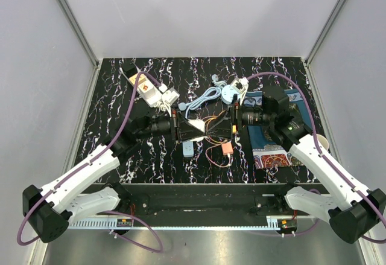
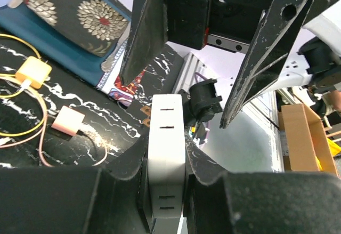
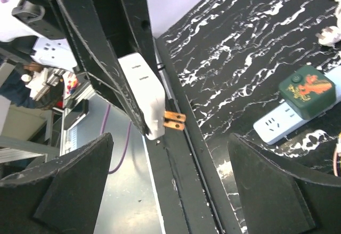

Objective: Insert the plug
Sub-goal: Adjust the plug.

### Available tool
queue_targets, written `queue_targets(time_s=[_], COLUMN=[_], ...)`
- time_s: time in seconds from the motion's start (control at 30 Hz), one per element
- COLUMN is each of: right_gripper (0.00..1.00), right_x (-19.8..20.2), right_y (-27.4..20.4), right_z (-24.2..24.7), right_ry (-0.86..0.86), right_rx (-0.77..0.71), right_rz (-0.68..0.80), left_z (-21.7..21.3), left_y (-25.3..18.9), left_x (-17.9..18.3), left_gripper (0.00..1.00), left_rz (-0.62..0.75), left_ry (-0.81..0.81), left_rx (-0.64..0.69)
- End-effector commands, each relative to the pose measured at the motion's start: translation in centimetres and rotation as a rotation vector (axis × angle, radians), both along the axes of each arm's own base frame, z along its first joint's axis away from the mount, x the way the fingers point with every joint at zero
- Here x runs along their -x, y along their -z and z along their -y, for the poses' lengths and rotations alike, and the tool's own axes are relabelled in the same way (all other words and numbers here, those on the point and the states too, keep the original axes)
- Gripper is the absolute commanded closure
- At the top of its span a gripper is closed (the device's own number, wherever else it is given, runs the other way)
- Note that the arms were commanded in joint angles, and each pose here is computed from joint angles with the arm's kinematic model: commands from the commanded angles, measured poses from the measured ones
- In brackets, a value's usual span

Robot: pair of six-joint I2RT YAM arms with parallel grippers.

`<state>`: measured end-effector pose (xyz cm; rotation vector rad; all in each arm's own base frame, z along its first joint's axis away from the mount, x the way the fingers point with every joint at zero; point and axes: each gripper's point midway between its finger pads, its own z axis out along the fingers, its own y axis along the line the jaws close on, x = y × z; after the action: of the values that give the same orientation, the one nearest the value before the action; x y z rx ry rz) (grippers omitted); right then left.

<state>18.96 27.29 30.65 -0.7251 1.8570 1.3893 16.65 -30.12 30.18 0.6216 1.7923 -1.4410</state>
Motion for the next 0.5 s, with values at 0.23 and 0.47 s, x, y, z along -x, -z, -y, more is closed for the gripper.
queue_targets(time_s=[0.23,0.47], right_gripper=[0.14,0.27], right_x=[2.1,2.2], right_y=[-3.5,-2.7], right_z=[-1.1,-1.3], right_ry=[-0.169,-0.211], right_rx=[-0.165,-0.171], right_rz=[0.023,-0.014], left_z=[0.7,0.8], left_y=[-2.8,-4.0], left_x=[2.7,2.8], left_gripper=[1.0,1.0], left_rz=[0.071,0.104], left_ry=[0.178,0.191], left_rx=[0.086,0.119])
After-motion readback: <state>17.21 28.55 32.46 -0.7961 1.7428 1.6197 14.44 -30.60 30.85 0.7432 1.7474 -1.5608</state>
